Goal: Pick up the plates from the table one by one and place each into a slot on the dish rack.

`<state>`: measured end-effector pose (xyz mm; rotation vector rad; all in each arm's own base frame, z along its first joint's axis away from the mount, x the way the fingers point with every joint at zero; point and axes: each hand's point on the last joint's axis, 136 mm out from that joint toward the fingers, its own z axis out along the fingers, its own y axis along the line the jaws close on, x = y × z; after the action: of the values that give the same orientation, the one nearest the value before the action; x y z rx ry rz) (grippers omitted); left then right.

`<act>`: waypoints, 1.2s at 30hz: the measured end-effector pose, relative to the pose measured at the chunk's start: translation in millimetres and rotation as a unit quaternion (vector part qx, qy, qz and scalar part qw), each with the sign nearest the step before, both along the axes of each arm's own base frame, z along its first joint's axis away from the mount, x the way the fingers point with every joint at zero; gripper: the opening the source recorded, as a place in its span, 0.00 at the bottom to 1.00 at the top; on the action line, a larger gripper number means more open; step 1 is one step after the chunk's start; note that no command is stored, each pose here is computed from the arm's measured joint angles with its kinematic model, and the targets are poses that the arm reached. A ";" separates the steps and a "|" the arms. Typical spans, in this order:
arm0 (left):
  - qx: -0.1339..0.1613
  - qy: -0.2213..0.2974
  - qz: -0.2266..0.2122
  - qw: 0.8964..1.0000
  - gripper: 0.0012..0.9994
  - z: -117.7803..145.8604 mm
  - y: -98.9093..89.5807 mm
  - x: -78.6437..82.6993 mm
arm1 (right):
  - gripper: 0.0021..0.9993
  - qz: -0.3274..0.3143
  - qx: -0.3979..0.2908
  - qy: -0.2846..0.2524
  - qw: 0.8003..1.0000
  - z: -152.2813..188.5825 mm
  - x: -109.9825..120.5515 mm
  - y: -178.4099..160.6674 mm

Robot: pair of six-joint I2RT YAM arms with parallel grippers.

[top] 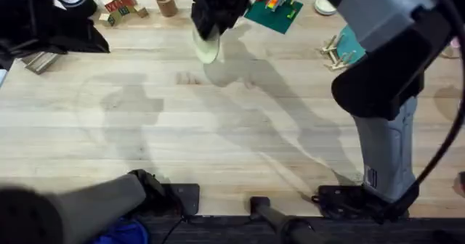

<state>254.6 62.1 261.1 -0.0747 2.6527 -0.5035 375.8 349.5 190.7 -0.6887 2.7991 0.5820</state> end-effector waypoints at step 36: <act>0.078 -0.086 0.026 0.993 1.00 49.0 -19.8 -42.8 | 0.03 -0.041 -0.140 -0.219 0.965 150.2 -14.9 -137.4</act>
<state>211.8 42.3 310.1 -0.0513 2.5043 -0.2710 360.9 212.1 340.9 -0.6522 2.4903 0.0054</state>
